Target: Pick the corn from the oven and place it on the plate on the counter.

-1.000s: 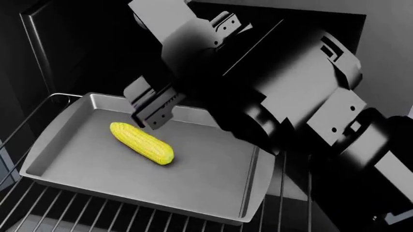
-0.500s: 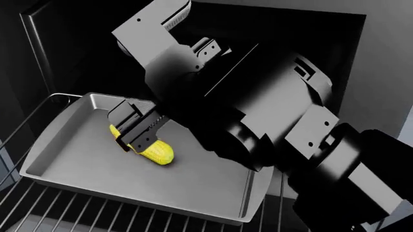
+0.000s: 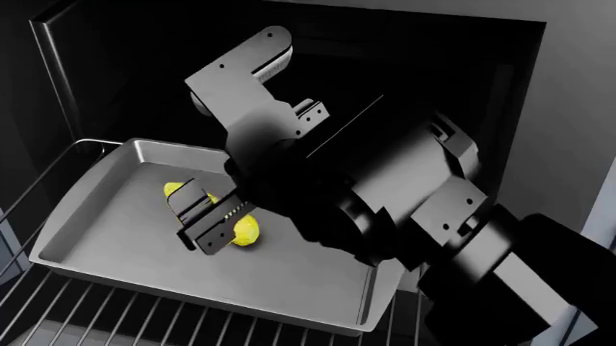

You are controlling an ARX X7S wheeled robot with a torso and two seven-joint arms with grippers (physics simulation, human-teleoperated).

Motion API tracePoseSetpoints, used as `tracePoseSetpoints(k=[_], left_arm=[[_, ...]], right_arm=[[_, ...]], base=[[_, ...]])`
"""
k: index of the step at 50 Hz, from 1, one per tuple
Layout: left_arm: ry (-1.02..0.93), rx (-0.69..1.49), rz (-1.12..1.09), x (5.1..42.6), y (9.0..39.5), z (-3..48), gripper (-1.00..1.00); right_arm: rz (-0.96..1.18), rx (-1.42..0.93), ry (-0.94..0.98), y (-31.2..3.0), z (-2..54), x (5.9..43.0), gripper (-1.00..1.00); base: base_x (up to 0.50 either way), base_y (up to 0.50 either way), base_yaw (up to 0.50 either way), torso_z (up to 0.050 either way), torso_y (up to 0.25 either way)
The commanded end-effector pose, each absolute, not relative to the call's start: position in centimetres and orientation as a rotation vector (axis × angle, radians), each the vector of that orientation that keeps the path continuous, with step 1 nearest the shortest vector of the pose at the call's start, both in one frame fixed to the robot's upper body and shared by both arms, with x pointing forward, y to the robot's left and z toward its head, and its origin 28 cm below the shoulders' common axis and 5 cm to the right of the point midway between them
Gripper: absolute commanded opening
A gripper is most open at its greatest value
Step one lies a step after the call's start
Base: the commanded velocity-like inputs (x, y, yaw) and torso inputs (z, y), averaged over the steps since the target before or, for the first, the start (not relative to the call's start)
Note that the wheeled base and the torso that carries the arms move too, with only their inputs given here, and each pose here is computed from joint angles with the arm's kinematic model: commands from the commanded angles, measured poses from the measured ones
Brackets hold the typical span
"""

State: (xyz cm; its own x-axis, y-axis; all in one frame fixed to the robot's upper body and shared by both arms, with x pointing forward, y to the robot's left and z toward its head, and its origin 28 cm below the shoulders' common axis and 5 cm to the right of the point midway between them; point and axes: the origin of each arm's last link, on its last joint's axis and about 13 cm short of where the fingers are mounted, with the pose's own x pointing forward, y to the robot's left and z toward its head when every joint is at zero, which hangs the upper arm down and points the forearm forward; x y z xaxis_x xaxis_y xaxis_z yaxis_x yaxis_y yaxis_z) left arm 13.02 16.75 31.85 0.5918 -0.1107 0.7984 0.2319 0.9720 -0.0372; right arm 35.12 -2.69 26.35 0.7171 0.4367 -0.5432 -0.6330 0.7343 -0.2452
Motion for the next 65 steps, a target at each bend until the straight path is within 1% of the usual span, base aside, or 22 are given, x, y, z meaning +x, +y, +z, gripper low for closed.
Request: tracePoseSetpoints(k=[1, 11, 35, 53, 65], left_arm=[[-0.918, -0.143, -0.202, 13.0, 16.8, 31.8, 1.0], [-0.923, -0.135, -0.196, 13.0, 16.9, 31.9, 1.0], [-0.914, -0.136, -0.19, 13.2, 16.9, 31.4, 1.0], [-0.89, -0.141, -0.168, 14.0, 17.3, 30.3, 1.0], [-0.858, -0.138, -0.154, 14.6, 17.5, 29.4, 1.0]], right_arm=[[0.655, -0.433, 0.51, -2.2, 25.4, 34.9, 1.0], [0.706, -0.42, 0.517, -1.9, 24.9, 34.3, 1.0], [0.682, -0.372, 0.53, -2.3, 23.9, 36.1, 1.0], [0.757, -0.378, 0.598, -1.8, 23.1, 37.0, 1.0], [0.771, -0.319, 0.61, -2.2, 23.2, 37.7, 1.0]], base=[[0.0, 0.0, 0.0, 0.0, 0.0], [0.0, 0.0, 0.0, 0.0, 0.0], [0.0, 0.0, 0.0, 0.0, 0.0], [0.0, 0.0, 0.0, 0.0, 0.0], [0.0, 0.0, 0.0, 0.0, 0.0]])
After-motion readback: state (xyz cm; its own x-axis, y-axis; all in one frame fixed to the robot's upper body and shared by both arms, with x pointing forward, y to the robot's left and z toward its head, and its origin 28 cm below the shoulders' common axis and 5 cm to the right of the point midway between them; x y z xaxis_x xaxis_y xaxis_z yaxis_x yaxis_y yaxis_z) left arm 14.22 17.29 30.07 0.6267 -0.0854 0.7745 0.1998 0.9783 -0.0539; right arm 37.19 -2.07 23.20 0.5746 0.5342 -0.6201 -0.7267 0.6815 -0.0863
